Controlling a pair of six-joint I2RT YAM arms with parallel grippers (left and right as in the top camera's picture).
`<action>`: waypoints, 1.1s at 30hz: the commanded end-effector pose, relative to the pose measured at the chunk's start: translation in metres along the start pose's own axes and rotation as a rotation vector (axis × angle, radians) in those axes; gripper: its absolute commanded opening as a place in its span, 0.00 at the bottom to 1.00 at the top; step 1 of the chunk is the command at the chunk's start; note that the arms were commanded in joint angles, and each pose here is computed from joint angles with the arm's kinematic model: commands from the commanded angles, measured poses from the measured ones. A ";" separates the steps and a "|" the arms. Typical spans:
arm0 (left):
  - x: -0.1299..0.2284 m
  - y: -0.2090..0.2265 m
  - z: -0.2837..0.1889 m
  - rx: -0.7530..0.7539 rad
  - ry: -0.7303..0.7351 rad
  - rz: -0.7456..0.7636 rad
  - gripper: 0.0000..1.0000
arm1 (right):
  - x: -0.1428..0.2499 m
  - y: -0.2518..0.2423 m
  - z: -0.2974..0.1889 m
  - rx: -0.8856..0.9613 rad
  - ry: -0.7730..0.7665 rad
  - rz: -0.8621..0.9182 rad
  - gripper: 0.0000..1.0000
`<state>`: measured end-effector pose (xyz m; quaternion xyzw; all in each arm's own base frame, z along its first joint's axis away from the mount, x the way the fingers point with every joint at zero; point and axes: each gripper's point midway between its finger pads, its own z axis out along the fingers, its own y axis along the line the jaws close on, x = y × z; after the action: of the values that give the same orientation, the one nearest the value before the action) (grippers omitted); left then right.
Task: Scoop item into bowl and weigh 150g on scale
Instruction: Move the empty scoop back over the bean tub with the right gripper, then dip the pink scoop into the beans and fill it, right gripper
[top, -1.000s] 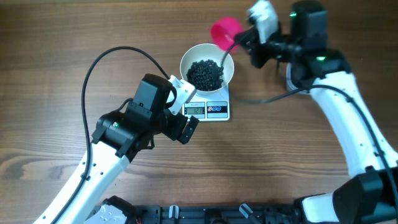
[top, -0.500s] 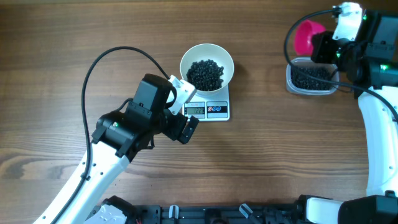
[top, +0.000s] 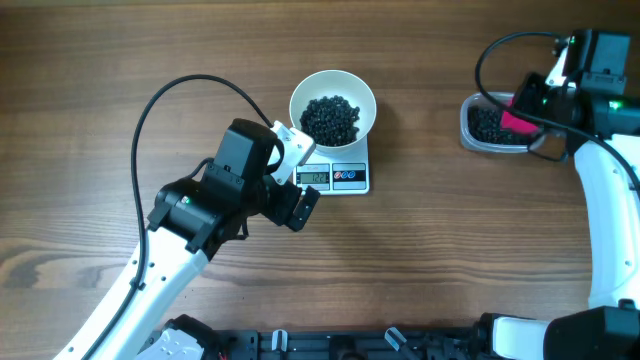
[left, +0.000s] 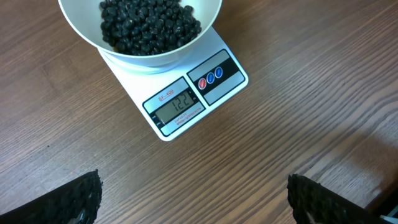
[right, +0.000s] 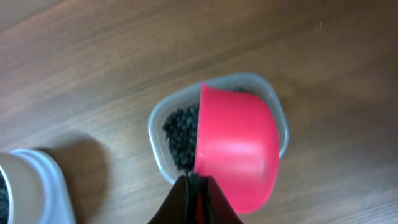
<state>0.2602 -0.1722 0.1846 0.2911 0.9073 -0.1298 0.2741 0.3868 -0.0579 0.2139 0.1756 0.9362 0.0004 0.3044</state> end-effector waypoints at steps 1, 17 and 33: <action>-0.005 -0.001 -0.006 0.009 -0.025 0.013 1.00 | -0.011 -0.001 0.003 0.017 -0.037 -0.377 0.04; -0.005 -0.001 -0.006 0.009 -0.025 0.013 1.00 | 0.023 0.032 0.036 0.096 0.120 -1.116 0.04; -0.005 -0.001 -0.006 0.010 -0.025 0.013 1.00 | 0.026 -0.005 0.037 0.419 0.199 -0.856 0.04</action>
<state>0.2602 -0.1722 0.1846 0.2911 0.9073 -0.1298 0.2741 0.3861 -0.0543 0.1687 -0.1857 0.9297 -0.2823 0.1465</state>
